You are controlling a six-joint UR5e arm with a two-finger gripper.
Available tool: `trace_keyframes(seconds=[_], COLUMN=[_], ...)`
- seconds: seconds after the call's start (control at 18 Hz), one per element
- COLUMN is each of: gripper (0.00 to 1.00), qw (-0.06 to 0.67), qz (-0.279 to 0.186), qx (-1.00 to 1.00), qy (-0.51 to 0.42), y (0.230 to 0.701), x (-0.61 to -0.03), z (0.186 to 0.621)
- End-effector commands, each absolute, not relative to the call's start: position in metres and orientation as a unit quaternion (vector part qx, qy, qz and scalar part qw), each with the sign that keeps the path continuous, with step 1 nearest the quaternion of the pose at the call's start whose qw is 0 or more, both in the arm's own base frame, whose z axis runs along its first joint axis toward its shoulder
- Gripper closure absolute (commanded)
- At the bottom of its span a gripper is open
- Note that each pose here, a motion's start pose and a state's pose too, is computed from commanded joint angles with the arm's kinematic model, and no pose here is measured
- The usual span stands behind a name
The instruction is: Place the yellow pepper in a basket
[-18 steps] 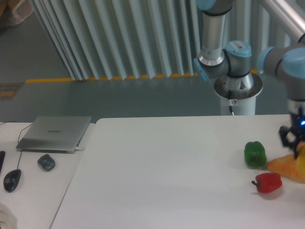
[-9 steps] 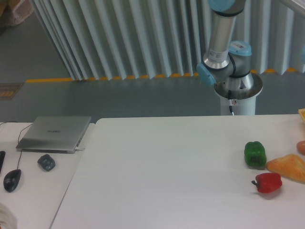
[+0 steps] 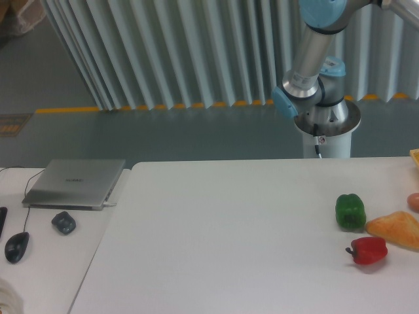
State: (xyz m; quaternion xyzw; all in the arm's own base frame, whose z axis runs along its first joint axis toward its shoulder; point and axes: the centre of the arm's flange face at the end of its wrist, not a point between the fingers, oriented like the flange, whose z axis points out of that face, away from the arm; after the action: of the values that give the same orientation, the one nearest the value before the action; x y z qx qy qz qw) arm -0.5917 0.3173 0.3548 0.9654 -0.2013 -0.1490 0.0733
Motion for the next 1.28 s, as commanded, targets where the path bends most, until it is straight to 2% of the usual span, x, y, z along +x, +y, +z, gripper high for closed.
trace_keyframes(seconds=[0.39, 0.56, 0.72, 0.89, 1.28], gripper=[0.0, 0.0, 0.0, 0.0, 0.0], qw=[0.074, 0.071, 0.011, -0.039, -0.036], qz=[-0.133, -0.104, -0.085, -0.06, -0.048], qx=[0.957, 0.951, 0.939, 0.935, 0.931], qy=[-0.248, -0.284, -0.333, -0.348, -0.359], y=[0.324, 0.353, 0.401, 0.417, 0.435], x=[-0.558, -0.496, -0.442, -0.428, -0.425], z=[0.389, 0.411, 0.422, 0.419, 0.402])
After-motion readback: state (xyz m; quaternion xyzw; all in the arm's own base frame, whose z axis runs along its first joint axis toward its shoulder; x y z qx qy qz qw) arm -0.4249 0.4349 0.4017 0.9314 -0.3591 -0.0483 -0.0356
